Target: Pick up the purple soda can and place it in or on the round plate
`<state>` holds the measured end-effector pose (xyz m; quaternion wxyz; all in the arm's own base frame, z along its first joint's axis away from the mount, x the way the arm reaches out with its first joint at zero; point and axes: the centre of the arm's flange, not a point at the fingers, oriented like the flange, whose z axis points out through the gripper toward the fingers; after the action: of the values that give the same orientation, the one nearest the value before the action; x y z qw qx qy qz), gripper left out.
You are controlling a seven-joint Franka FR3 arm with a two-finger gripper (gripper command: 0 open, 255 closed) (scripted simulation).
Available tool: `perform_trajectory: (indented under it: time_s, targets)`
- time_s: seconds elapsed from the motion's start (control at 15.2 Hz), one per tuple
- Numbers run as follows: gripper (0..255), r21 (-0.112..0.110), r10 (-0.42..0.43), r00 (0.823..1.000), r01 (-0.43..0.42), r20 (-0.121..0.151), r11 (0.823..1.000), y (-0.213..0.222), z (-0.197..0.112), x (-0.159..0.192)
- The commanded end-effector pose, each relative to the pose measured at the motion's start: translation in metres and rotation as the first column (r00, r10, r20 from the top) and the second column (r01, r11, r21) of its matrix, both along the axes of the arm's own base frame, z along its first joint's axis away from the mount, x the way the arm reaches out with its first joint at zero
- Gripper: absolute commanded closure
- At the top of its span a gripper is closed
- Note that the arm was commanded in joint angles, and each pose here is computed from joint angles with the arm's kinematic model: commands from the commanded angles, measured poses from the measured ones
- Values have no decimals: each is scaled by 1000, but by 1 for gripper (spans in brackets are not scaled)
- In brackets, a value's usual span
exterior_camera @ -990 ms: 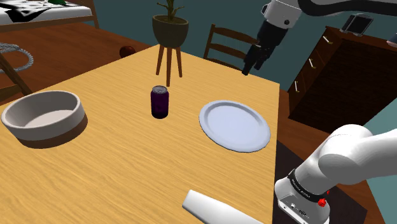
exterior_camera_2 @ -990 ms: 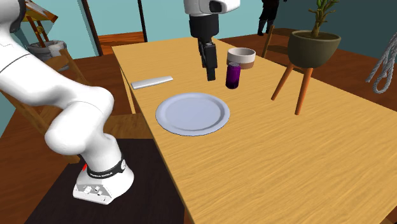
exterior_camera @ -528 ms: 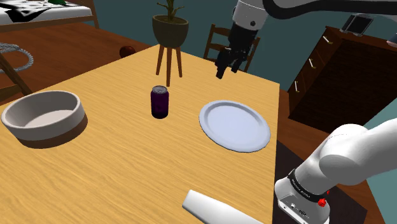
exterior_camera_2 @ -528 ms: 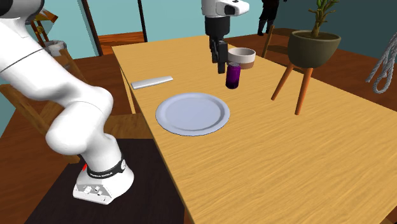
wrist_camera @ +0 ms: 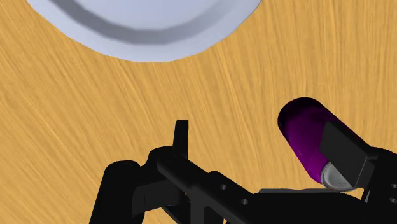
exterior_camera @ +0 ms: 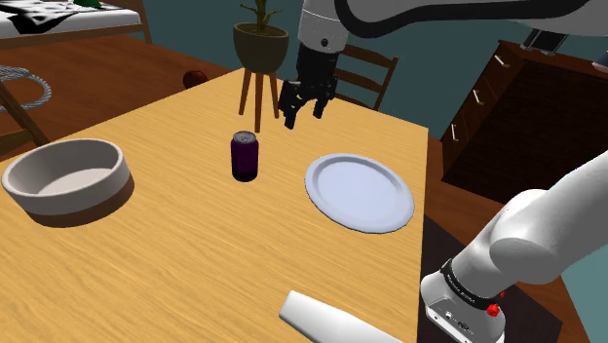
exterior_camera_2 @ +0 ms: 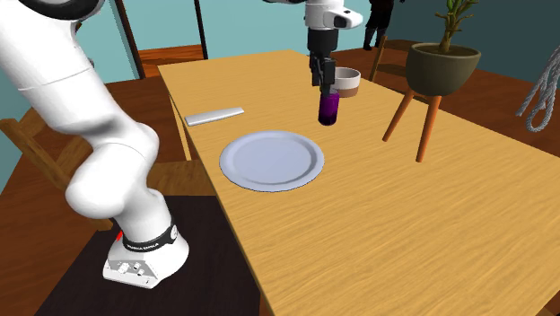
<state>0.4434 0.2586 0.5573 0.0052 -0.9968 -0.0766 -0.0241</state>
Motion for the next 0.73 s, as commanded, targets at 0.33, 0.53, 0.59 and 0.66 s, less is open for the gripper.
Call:
perform_trajectory:
  time_s: [0.33,0.53,0.59,0.66]
  targets:
    - [0,-11,2,999,-2,-33,1000,86,-21,43]
    - [0,-16,4,999,-4,-47,1000,122,-31,60]
    - [0,-16,4,999,-4,-47,1000,122,-36,60]
    - [0,-16,4,999,-4,-47,1000,122,-41,60]
